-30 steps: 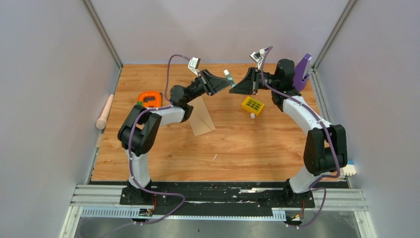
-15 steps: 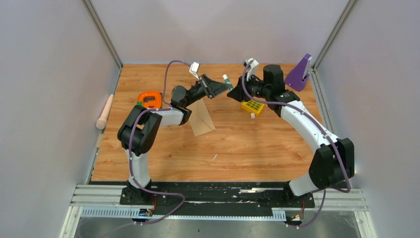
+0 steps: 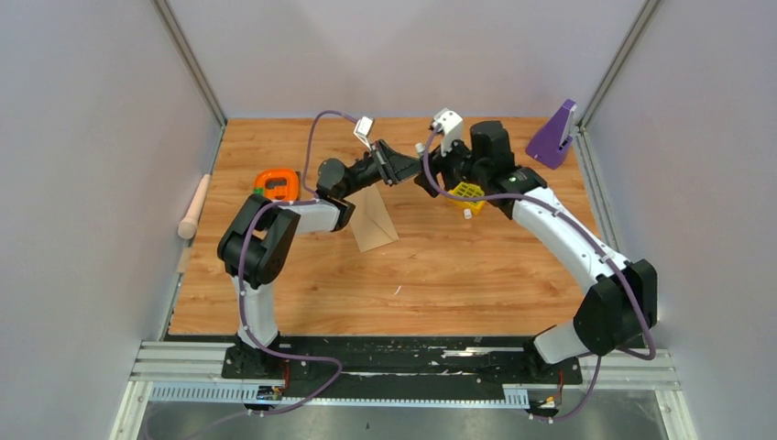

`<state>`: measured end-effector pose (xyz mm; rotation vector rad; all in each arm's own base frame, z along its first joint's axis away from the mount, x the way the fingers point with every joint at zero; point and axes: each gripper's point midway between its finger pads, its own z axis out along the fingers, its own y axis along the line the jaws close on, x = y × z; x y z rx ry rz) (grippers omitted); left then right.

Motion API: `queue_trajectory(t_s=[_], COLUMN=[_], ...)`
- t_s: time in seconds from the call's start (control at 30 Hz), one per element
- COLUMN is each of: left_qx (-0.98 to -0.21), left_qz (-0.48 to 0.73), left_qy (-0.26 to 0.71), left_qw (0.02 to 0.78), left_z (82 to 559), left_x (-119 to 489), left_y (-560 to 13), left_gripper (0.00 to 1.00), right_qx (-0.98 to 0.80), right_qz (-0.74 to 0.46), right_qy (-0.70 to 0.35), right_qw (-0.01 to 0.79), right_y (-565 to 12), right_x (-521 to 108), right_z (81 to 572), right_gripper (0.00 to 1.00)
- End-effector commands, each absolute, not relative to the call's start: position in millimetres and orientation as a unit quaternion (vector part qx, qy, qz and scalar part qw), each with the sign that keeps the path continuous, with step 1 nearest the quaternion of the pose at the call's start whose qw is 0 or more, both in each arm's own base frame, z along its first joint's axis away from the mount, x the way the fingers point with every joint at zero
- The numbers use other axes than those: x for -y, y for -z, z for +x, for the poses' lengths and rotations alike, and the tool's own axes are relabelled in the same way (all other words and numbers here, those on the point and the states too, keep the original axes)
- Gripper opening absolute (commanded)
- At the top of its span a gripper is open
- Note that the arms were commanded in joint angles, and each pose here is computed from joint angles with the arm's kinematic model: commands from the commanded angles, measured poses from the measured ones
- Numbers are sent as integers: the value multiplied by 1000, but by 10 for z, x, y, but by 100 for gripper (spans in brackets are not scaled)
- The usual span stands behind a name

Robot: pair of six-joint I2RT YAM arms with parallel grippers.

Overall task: Place the letter into the envelope and seal it
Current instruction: Screw the solid glue.

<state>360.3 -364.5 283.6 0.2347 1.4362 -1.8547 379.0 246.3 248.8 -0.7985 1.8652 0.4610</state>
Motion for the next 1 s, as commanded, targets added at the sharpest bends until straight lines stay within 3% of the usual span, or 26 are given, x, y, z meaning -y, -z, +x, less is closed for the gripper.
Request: queue_trajectory(t_s=[0.0,0.1,0.23,0.43,0.97], left_qx=[-540,-528,-517,-507,-487], left_qz=[130,133,134,137,143], left_qy=[740,745,752,758,772], left_qw=[378,385,386,388,382], left_z=[3410,3408,3395,3378,3285], left_x=[3665,3638,3629,3621,3627], left_y=[-2963,-3053,-3122,-3185,-3320], left_gripper=[0,0,0,0,0], right_qx=[-685,-636,-614,-628,-636], right_qz=[-380,-382,-356,-310,-264], right_qy=[-406,-540,-612,-645,-680], right_qw=[470,397,348,306,253], right_y=[-3186,-3375,-3390,-3128,-2955], right_x=[-2545,-2424,-2305,-2279,-2307], right_z=[3227,2881,2781,2873,3228], right_gripper=[70,71,71,70,49])
